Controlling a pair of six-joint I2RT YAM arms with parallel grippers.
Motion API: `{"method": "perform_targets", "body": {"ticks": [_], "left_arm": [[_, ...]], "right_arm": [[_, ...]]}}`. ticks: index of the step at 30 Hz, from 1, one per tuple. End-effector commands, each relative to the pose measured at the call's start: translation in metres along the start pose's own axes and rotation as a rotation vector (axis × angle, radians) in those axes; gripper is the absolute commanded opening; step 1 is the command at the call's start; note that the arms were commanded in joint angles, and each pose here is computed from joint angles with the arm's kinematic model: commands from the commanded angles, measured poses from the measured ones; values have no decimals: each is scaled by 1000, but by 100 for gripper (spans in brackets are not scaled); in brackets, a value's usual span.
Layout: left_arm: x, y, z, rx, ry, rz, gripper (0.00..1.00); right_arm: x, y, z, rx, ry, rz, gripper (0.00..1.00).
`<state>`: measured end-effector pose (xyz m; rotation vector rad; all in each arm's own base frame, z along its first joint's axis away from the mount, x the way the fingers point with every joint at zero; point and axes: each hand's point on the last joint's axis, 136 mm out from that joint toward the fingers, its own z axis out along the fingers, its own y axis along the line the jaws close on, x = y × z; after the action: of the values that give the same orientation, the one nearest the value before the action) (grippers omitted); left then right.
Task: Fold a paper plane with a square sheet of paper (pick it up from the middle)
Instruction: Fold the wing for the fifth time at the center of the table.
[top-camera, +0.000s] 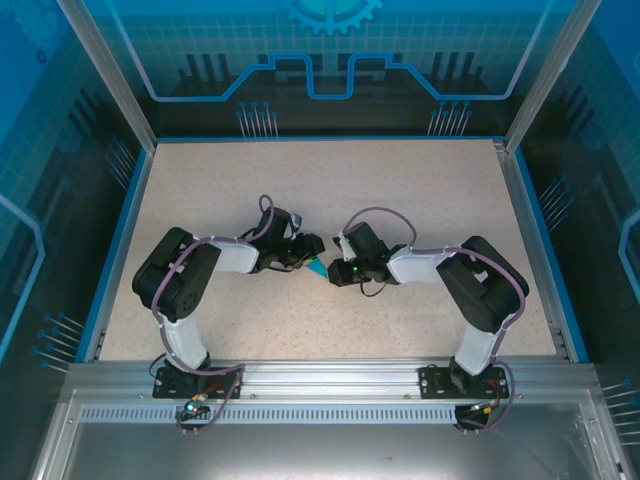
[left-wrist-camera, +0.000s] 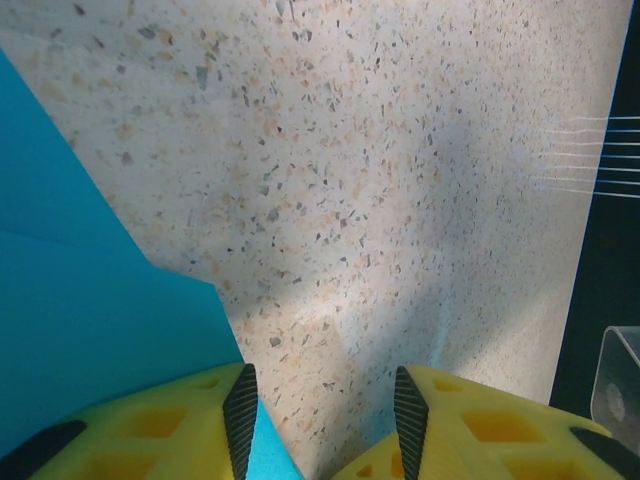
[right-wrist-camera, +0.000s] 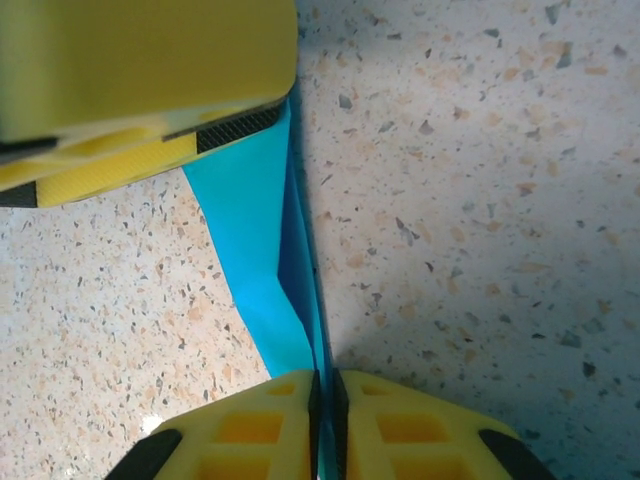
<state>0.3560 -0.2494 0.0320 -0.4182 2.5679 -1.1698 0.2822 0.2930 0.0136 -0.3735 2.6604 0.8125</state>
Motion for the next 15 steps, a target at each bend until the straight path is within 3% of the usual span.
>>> {"method": "perform_targets", "body": {"ticks": [1,9,15], "left_arm": [[-7,-11,-10,23,-3,19,46],[-12,-44,-35,90,-40,66,55],[-2,-41,-48,91,-52,29,56]], "right_arm": [[49,6,10,-64,173,53,12],[54,1,12,-19,173,118,8],[57,6,15,7,156,147,7]]}}
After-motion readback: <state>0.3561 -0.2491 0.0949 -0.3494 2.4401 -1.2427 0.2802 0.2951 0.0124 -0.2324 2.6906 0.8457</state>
